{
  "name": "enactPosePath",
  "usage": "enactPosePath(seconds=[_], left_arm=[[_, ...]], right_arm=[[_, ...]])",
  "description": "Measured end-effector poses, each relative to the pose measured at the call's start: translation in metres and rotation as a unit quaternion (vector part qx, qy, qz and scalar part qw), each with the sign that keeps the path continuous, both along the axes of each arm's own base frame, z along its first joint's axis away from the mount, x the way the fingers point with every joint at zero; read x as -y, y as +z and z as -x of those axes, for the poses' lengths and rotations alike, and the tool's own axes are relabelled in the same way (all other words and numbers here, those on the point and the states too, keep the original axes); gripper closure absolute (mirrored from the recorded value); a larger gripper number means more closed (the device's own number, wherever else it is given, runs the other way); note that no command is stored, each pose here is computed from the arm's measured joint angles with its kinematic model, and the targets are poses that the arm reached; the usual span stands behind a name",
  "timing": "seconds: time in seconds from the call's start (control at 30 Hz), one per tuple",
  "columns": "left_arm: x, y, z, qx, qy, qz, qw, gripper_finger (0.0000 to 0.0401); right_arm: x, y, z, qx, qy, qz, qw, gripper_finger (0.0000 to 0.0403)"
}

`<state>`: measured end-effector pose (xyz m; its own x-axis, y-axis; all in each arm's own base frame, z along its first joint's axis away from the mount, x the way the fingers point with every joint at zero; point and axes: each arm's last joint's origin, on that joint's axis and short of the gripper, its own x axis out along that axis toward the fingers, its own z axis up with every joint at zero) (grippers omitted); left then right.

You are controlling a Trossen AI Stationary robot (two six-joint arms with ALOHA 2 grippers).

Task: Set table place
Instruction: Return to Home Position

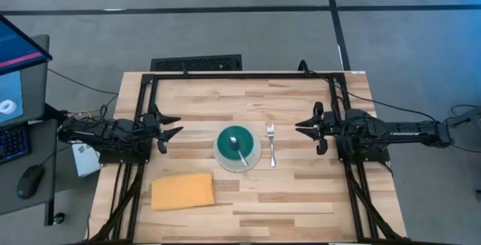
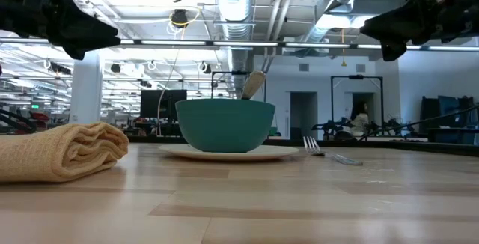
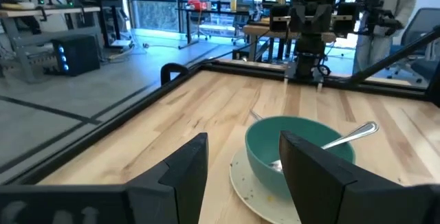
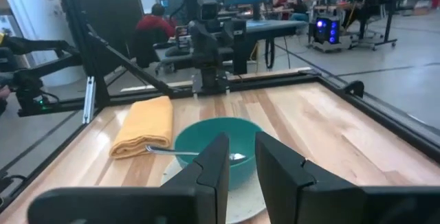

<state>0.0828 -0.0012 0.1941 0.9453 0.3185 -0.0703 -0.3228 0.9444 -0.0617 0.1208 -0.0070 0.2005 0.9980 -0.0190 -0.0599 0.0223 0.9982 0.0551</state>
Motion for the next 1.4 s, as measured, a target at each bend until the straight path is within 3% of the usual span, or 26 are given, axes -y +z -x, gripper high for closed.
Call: enactPosePath(seconds=[0.27,0.53,0.7,0.9,1.1,1.3,1.4], left_arm=[[0.002,0.006,-0.001,0.028,-0.031,-0.002,0.999,0.0232],[0.011,0.018,-0.001,0.082,-0.197,-0.064,0.975,0.0232],[0.01,0.013,-0.002,0.06,-0.172,-0.062,0.981,0.0232],[0.011,-0.011,-0.011,0.083,-0.167,-0.051,0.981,0.0232],[0.01,-0.012,-0.012,0.087,-0.149,-0.051,0.984,0.0232],[0.01,-0.014,-0.012,0.078,-0.139,-0.05,0.986,0.0232],[0.01,-0.014,-0.012,0.077,-0.137,-0.049,0.986,0.0232]], right_arm=[[-0.002,0.001,0.004,0.002,0.01,0.001,1.0,0.0307],[-0.007,0.0,0.003,0.001,0.026,-0.007,1.0,0.0307],[-0.007,0.002,0.005,0.01,0.026,0.001,1.0,0.0307],[-0.007,0.002,0.005,0.009,0.026,0.013,1.0,0.0307],[-0.006,-0.001,0.005,-0.002,0.025,0.009,1.0,0.0307],[-0.006,-0.033,0.006,0.031,0.023,0.008,0.999,0.0307],[-0.004,-0.034,0.007,0.021,0.004,-0.023,1.0,0.0307]])
